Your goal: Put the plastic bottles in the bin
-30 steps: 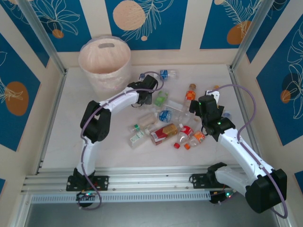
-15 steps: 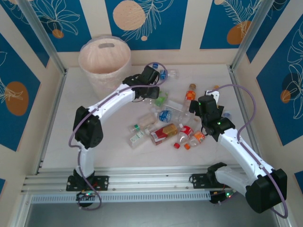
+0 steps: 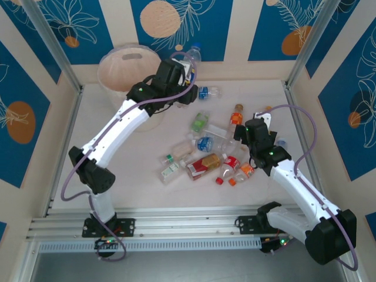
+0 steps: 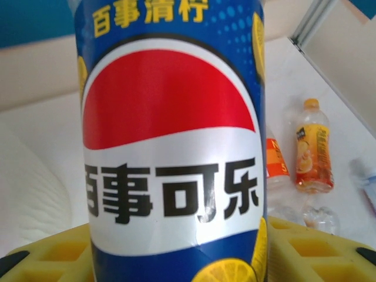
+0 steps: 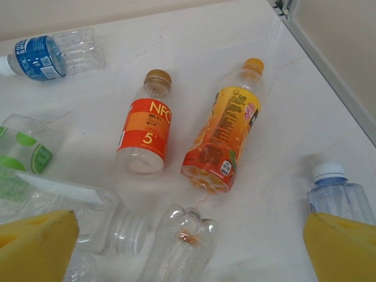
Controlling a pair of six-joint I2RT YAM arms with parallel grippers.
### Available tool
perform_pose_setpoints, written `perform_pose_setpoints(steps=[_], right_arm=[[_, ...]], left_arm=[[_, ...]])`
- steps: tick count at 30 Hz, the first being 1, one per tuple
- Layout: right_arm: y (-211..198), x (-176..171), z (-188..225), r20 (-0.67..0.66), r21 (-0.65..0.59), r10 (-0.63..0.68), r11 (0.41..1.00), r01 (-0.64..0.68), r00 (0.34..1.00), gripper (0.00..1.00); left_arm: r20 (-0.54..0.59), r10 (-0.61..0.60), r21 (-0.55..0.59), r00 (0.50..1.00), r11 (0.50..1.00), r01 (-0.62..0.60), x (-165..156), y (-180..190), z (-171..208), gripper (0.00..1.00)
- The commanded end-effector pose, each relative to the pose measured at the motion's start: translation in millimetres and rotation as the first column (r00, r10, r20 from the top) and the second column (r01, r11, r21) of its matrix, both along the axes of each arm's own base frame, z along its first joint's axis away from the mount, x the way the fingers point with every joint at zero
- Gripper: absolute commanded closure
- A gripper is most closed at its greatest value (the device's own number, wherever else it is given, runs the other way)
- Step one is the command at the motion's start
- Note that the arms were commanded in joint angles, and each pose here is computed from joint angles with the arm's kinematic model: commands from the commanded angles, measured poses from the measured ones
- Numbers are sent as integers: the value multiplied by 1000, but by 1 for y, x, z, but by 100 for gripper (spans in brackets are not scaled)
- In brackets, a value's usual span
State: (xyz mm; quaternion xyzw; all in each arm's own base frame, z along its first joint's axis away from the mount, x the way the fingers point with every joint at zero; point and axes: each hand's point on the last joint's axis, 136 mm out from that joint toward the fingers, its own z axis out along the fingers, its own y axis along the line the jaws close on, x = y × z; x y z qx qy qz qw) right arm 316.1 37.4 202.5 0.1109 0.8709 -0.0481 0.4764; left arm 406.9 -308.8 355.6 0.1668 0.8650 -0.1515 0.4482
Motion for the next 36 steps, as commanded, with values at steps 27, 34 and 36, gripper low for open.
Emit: perform_pose_setpoints(steps=[27,34,36], right_arm=[[2,0,16,40,1,-12,1000,12,999,1],[2,-5,23,42,15,-10,1000,10,999,1],[1,-7,25,50,15,-12,1000,11,999,1]], left_arm=[[189,341,209,921,902,-377,99,210,31,44],[145,373,199,917,896,-396,117,224,-1,44],[129,380,197,916,895,-399,119,226,-13,44]])
